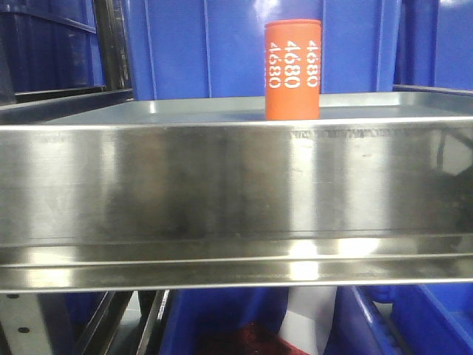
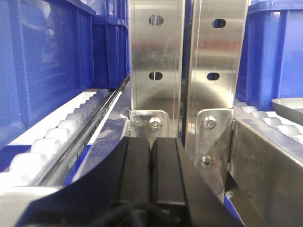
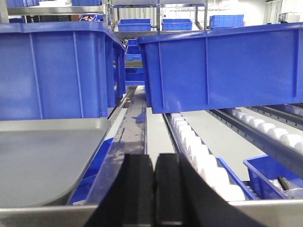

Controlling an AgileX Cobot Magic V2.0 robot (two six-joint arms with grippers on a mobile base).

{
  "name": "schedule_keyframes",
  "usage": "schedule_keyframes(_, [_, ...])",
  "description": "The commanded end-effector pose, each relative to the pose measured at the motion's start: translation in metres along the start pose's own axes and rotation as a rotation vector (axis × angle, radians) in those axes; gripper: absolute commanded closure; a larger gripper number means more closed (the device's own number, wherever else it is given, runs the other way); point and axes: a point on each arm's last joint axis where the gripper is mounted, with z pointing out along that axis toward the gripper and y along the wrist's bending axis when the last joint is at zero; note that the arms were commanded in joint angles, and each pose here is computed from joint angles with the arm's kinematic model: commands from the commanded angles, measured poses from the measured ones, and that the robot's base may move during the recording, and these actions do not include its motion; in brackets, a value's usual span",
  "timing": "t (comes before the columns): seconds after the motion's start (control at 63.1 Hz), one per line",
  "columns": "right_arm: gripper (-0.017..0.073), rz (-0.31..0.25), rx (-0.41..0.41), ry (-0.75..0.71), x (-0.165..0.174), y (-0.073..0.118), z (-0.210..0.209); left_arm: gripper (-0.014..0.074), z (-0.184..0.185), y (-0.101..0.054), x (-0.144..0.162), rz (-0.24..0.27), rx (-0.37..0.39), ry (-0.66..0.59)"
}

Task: Grab orange capacitor from left shelf to right conveyor

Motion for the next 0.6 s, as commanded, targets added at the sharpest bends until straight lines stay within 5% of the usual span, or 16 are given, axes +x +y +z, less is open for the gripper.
schedule_keyframes(0.0, [0.0513, -0.007, -0.009, -0.107, -0.0087, 0.0009, -0.002, 0.0699, 0.0003, -0.0003, -0.0096, -0.006, 0.005, -0.08])
schedule_keyframes(0.586, [0.0513, -0.007, -0.009, -0.11, -0.009, 0.0009, -0.002, 0.0699, 0.0003, -0.0003, -0.0096, -0.006, 0.005, -0.08])
